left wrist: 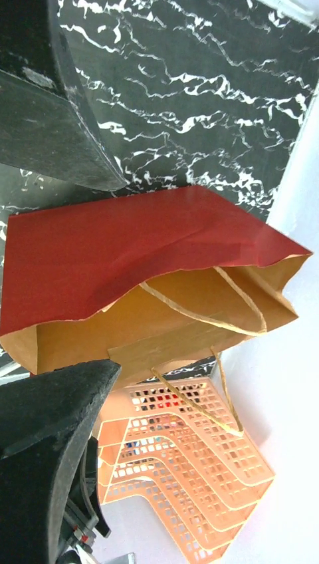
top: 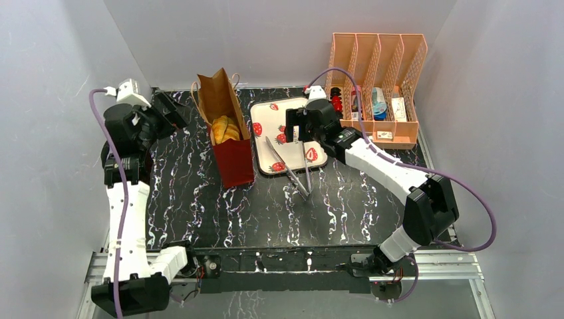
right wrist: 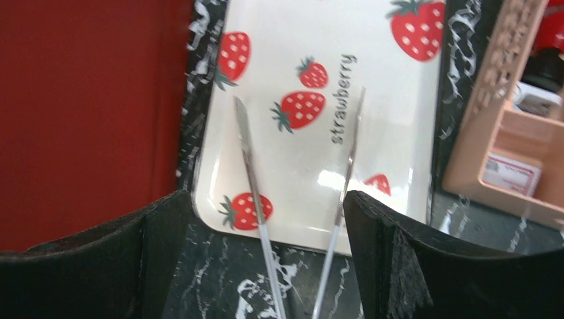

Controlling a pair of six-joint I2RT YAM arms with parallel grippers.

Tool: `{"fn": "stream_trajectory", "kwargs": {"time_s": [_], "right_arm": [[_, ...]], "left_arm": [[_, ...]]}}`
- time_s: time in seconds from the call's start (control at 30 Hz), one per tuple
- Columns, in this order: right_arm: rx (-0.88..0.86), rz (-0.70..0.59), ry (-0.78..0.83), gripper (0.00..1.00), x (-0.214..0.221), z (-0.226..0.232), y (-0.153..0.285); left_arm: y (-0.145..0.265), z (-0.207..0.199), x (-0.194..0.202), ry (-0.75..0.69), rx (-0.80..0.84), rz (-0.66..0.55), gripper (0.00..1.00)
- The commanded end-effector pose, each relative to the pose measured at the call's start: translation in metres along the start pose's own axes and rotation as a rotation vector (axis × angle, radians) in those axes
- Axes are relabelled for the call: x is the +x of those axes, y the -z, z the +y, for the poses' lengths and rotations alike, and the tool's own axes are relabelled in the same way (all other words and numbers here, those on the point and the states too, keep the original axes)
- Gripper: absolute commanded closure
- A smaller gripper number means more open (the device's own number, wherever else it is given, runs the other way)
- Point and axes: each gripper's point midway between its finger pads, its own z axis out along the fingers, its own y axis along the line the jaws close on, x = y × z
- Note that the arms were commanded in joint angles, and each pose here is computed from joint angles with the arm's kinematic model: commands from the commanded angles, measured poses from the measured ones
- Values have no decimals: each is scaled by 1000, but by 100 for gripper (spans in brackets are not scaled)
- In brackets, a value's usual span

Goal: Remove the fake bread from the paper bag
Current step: Adjust the paper bag at the center of the board.

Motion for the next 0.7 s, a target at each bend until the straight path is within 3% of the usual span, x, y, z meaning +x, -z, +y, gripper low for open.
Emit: {"fn": "stream_trajectory", "kwargs": {"time_s": [0.0, 0.23, 0.67], "right_arm": [[174, 30, 51, 16, 10, -23, 6], [225, 83, 98, 14, 35, -35, -10], [226, 101, 147, 13, 39, -37, -20]], "left_arm": [[-8, -22, 13, 19, 9, 90, 2], [-29, -44, 14, -21, -2, 129, 2], [-59, -32, 50, -75, -145, 227, 2]]}}
